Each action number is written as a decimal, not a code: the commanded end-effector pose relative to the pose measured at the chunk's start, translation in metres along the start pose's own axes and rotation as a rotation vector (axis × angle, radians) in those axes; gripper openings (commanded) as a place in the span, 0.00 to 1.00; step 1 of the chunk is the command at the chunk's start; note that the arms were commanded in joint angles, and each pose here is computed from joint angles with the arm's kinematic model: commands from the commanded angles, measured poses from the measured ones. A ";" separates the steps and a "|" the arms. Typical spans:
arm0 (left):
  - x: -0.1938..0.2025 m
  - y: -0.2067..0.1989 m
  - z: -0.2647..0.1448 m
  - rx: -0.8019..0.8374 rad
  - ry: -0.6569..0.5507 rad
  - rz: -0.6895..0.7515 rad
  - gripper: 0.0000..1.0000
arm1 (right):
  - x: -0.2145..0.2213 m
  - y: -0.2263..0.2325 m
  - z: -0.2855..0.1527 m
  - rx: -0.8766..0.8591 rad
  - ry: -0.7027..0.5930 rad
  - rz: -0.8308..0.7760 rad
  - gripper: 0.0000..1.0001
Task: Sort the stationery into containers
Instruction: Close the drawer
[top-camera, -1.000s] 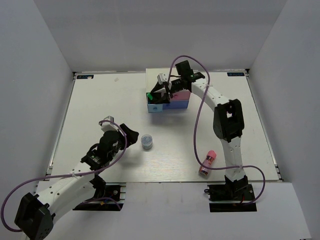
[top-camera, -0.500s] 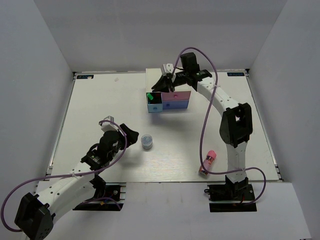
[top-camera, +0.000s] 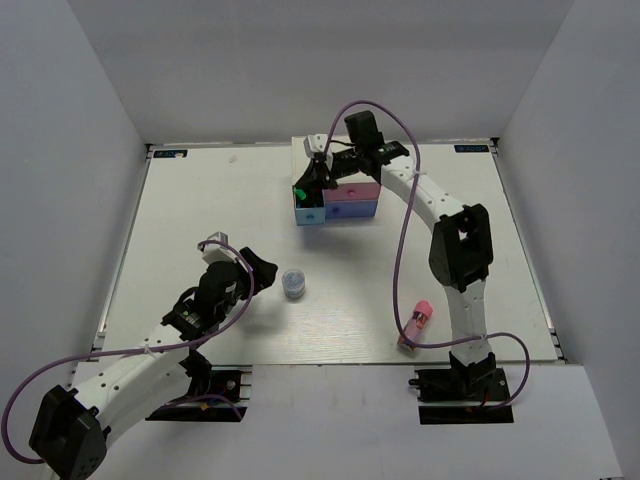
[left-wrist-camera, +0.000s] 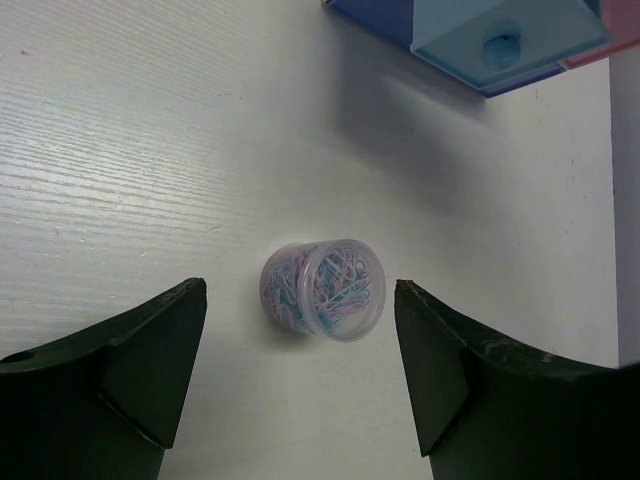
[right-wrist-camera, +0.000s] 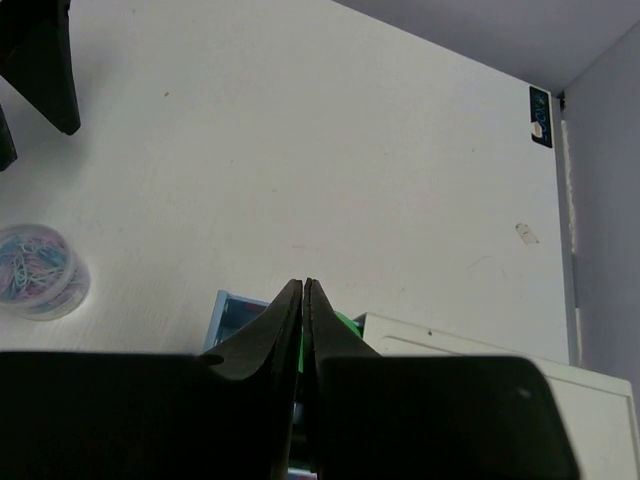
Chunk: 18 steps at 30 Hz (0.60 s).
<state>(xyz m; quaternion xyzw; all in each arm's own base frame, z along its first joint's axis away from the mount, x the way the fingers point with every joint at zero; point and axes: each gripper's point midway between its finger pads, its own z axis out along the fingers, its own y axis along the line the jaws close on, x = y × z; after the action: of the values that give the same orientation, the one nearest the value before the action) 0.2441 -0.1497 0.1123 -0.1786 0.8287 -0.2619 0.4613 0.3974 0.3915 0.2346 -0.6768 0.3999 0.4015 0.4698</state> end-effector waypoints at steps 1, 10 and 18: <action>-0.004 -0.003 -0.001 0.004 -0.011 -0.001 0.86 | 0.002 -0.002 0.007 0.000 0.021 -0.013 0.09; 0.001 0.003 -0.003 -0.004 -0.005 -0.007 0.86 | -0.011 0.054 -0.011 -0.149 0.043 -0.115 0.08; 0.004 0.002 0.002 -0.010 0.012 -0.003 0.86 | 0.027 0.079 -0.019 -0.190 0.195 -0.059 0.02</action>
<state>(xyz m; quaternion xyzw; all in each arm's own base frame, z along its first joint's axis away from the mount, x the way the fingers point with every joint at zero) 0.2426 -0.1490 0.1059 -0.1811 0.8342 -0.2564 0.4534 0.3490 0.3592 0.1819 -0.7475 0.3936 0.3796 0.3770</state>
